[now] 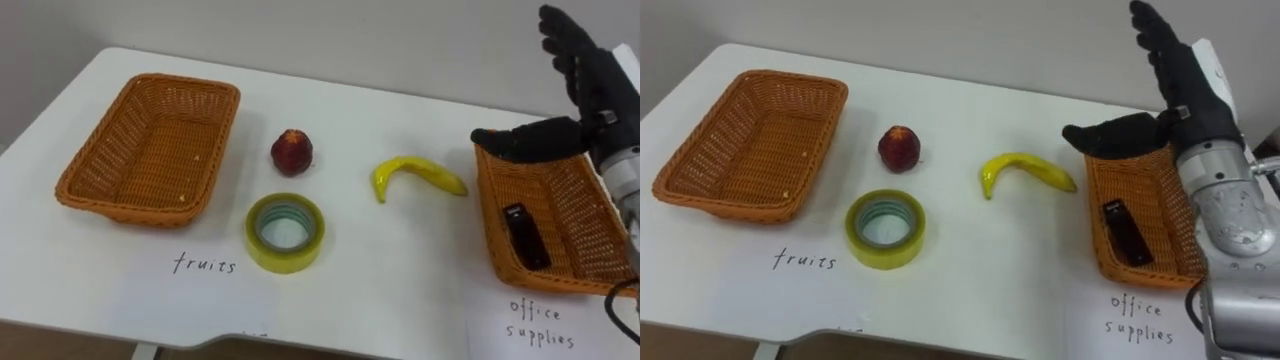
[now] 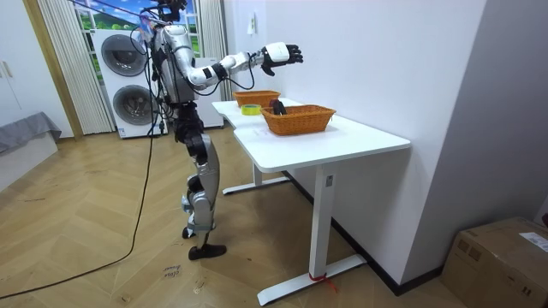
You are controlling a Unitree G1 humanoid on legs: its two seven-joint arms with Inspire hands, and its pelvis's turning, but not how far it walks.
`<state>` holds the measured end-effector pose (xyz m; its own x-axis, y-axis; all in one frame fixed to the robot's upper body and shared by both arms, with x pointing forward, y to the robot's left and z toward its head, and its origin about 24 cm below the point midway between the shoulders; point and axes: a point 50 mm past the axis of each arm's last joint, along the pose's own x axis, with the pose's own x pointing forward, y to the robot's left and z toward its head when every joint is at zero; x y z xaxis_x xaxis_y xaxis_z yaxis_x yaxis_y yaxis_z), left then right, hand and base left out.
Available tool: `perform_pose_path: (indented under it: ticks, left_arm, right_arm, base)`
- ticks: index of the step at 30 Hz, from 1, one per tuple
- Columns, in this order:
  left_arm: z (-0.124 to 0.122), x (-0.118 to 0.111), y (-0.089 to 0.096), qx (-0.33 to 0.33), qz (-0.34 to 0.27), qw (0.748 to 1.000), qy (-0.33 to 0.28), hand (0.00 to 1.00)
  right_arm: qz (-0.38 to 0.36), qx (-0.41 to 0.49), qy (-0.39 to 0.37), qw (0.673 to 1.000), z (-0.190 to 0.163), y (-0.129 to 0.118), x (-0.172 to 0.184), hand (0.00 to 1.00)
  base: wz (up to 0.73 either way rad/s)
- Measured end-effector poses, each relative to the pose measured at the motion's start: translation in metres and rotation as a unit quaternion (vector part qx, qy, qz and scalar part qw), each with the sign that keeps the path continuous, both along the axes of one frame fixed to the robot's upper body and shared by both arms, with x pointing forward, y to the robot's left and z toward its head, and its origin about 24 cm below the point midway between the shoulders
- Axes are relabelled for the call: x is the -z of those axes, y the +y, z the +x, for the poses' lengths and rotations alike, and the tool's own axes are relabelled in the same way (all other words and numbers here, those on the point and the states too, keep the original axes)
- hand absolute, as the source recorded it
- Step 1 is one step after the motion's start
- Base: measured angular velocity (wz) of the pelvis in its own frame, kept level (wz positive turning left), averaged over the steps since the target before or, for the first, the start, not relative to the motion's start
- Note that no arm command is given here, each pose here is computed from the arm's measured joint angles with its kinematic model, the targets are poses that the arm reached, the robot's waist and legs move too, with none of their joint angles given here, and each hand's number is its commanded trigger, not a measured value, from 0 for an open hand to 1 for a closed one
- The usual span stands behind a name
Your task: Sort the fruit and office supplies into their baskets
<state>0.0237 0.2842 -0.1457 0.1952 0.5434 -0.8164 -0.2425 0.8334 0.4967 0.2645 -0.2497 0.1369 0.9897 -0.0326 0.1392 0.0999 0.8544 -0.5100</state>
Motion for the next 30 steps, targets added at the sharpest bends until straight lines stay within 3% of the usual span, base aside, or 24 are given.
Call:
perform_pose_path:
  ticks: [30]
  left_arm:
    - [-0.006,0.004,-0.006,0.027,-0.016,0.999,0.044,0.00]
  right_arm:
    - [0.025,-0.144,0.086,0.986,0.005,0.063,0.036,0.00]
  base:
    - [0.02]
